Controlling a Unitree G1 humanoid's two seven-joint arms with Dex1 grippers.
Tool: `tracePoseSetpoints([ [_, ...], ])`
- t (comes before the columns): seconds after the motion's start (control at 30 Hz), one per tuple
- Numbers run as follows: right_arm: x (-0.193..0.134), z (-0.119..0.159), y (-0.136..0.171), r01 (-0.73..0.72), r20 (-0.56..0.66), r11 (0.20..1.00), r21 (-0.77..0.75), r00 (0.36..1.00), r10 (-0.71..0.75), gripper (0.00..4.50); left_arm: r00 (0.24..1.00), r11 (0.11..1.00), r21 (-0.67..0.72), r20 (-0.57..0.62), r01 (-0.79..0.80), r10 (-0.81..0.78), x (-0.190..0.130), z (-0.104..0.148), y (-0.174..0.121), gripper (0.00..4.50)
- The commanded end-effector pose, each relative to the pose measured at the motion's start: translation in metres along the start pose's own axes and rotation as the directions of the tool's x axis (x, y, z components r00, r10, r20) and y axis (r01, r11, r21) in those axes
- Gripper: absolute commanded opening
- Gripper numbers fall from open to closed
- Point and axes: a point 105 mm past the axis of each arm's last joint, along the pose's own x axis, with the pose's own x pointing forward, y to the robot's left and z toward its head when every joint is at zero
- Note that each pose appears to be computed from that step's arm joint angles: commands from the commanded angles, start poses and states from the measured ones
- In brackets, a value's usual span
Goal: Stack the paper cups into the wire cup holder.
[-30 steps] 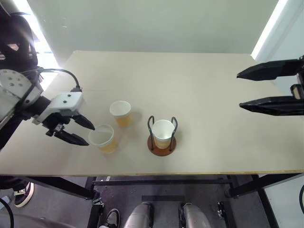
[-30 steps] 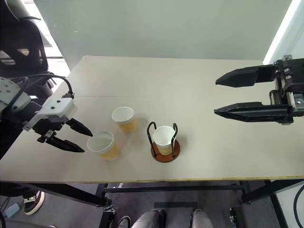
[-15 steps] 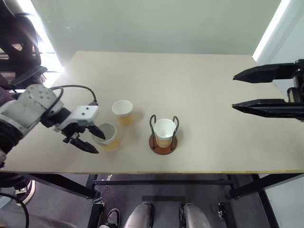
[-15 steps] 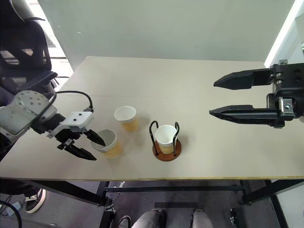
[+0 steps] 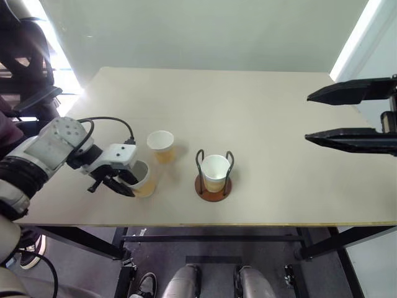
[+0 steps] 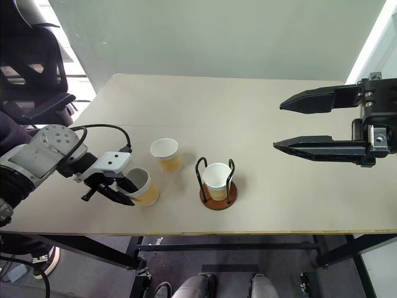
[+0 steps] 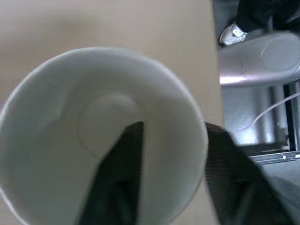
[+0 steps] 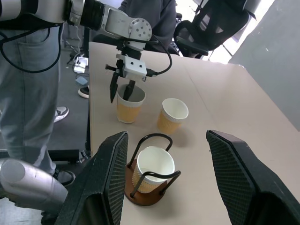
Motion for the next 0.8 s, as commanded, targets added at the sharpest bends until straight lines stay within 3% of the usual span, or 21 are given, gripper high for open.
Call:
tracePoseSetpoints([
  [0.03, -0.004, 0.007, 0.001, 0.019, 0.009, 0.999, -0.038, 1.000, -0.019, 2.70, 0.999, 0.998, 0.057, 0.051, -0.011, 0.008, -0.009, 0.015, 0.001, 0.35],
  [0.07, -0.004, 0.007, 0.001, 0.020, 0.006, 0.999, -0.038, 1.000, -0.020, 2.70, 0.998, 0.998, 0.067, 0.066, -0.013, 0.009, -0.009, 0.020, 0.002, 0.03],
  [0.3, -0.008, -0.001, 0.006, 0.024, -0.033, 1.000, -0.014, 0.999, -0.024, 2.70, 0.975, 0.998, 0.067, 0.221, 0.004, -0.018, -0.029, 0.061, -0.011, 0.03],
  [0.4, -0.011, -0.003, 0.008, 0.041, -0.034, 0.999, -0.009, 0.999, -0.041, 2.70, 0.938, 0.997, 0.078, 0.346, -0.013, -0.015, -0.052, 0.093, -0.018, 0.03],
  [0.53, -0.019, -0.001, 0.010, 0.088, -0.005, 0.996, -0.002, 0.996, -0.088, 2.70, 0.881, 0.975, 0.196, 0.473, -0.109, 0.004, -0.089, 0.140, -0.021, 0.03],
  [0.67, -0.030, -0.006, 0.011, 0.162, -0.002, 0.987, 0.018, 0.987, -0.162, 2.70, 0.829, 0.937, 0.286, 0.559, -0.202, 0.009, -0.109, 0.175, -0.007, 0.03],
  [0.8, -0.037, -0.015, 0.020, 0.233, -0.003, 0.971, 0.056, 0.972, -0.233, 2.70, 0.844, 0.913, 0.352, 0.537, -0.209, -0.014, -0.096, 0.191, 0.013, 0.03],
])
